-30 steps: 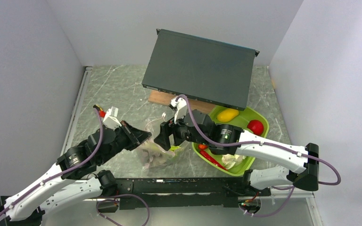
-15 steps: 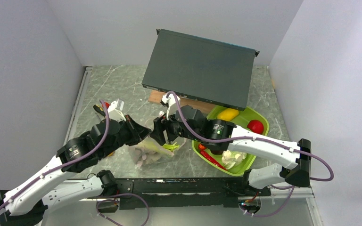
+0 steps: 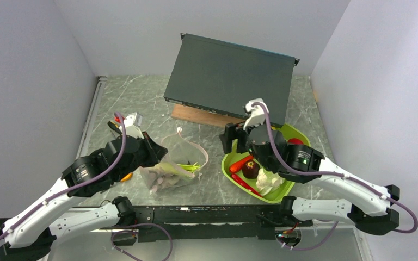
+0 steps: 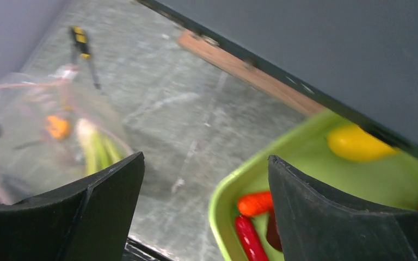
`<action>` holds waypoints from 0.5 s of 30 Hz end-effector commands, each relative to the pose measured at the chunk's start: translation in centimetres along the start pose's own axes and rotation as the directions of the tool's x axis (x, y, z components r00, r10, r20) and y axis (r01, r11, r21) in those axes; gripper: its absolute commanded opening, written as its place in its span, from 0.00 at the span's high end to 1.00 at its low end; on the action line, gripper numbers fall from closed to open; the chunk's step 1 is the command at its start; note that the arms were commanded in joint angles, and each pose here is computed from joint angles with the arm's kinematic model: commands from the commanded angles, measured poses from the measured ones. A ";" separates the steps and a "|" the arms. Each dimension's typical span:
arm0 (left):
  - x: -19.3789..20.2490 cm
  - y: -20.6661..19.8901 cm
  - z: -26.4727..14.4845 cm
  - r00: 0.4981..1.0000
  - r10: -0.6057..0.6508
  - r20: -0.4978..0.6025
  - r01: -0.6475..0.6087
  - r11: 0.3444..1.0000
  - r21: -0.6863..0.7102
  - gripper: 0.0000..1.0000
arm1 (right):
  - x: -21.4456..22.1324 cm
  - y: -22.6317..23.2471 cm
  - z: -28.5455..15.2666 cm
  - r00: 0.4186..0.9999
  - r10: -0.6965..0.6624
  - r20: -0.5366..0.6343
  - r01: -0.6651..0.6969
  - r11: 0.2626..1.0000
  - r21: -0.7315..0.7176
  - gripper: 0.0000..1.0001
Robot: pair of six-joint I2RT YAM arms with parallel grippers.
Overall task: Place the food in the zip-top bag and seal the zipper
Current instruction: Pick up the fake fruit from the bin.
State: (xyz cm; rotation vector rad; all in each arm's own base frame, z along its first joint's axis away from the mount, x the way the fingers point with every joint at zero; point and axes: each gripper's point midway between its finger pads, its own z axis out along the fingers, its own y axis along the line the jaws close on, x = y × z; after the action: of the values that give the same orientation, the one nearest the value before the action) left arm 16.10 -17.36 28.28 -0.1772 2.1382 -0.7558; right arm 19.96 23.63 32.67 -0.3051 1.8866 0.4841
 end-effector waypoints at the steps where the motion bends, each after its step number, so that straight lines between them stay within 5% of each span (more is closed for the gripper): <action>1: -1.2 0.1 -0.3 0.999 0.013 0.045 -0.013 1.000 -0.011 1.00 | 4.4 -6.2 -1.0 0.992 0.102 -0.079 -0.080 0.965 0.251 0.14; 9: -0.5 0.8 0.3 0.999 0.019 0.027 -0.018 0.999 -0.050 1.00 | 12.4 -7.1 -2.5 0.924 0.237 -0.299 -0.162 0.954 0.253 0.15; 15: -0.3 0.6 0.2 0.999 -0.011 0.033 0.011 1.000 -0.022 1.00 | 15.8 -6.7 -1.4 0.890 0.347 -0.295 -0.275 0.926 0.260 0.13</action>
State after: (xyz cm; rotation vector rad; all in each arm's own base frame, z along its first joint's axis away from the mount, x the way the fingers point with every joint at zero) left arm 16.27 -17.03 27.52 -0.1818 2.1577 -0.7095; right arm 16.48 16.41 18.14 -0.0712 2.3066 0.3335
